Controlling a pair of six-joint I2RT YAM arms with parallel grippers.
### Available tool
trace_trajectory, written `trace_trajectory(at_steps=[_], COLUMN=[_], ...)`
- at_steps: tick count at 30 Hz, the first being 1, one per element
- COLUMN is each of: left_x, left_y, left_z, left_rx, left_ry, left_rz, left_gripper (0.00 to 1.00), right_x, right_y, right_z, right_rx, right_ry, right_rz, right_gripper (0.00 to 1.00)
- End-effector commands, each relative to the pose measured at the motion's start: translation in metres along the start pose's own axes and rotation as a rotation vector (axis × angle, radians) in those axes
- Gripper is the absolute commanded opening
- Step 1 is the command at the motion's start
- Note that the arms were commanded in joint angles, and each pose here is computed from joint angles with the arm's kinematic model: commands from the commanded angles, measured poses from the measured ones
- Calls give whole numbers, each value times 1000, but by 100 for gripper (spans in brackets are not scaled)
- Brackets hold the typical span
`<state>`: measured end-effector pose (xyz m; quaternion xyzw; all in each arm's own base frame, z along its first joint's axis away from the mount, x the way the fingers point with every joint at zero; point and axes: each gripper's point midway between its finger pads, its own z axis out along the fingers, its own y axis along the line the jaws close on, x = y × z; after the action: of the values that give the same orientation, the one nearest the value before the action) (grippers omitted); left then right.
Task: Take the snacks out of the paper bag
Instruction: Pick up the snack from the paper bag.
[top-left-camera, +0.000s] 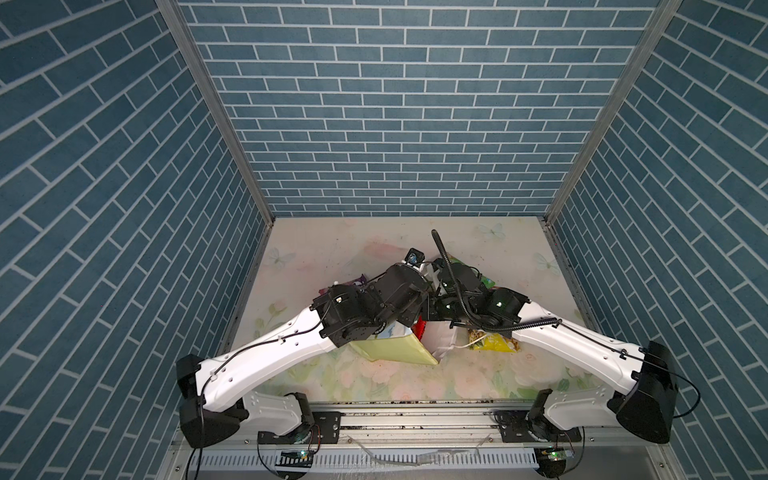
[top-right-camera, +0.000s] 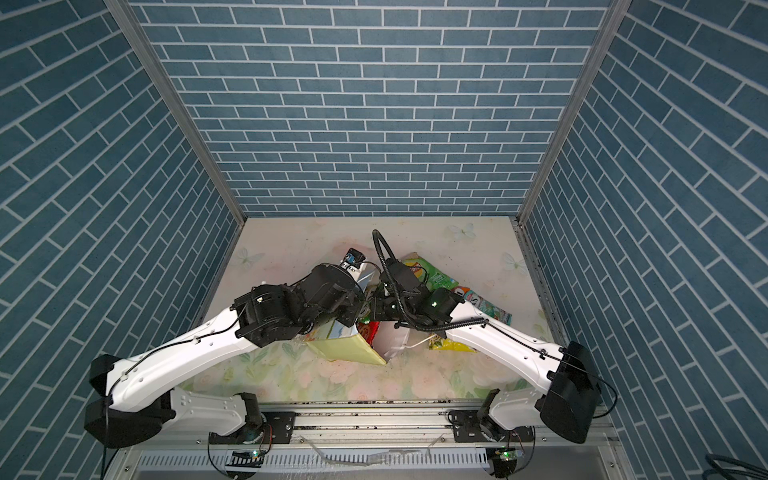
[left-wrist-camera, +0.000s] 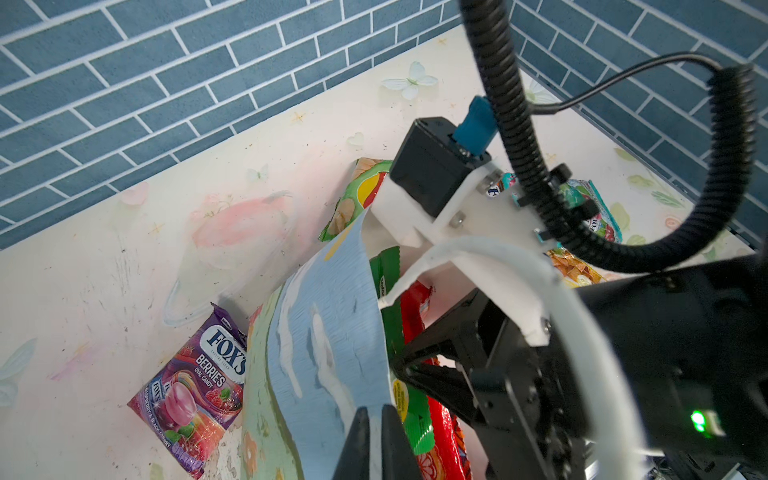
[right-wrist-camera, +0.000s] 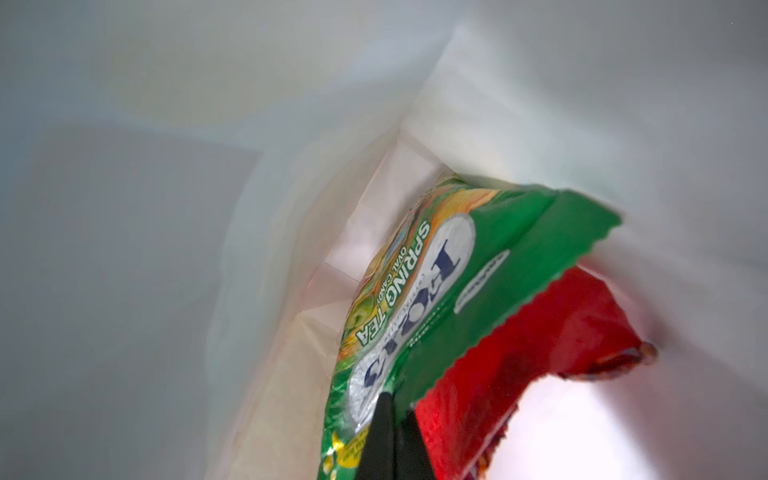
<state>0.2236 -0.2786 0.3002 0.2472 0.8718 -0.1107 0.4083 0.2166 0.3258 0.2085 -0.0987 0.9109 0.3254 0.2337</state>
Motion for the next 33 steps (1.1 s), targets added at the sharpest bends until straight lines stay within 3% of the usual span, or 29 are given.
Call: trace_trajectory(at_steps=[1, 21, 33], left_x=[-1, -10, -7], left_y=[7, 10, 21], left_z=[0, -3, -16], left_rx=[-30, -42, -59], left_ry=[3, -26, -29], left_rz=[15, -10, -50], left_gripper=[10, 10, 10], right_x=[-14, -22, -37], right_y=[4, 8, 23], right_z=[-8, -55, -92], right_rx=[-2, -15, -57], right_ry=[-56, -124, -206], right_rz=[-40, -81, -179], right_gripper=[0, 0, 0])
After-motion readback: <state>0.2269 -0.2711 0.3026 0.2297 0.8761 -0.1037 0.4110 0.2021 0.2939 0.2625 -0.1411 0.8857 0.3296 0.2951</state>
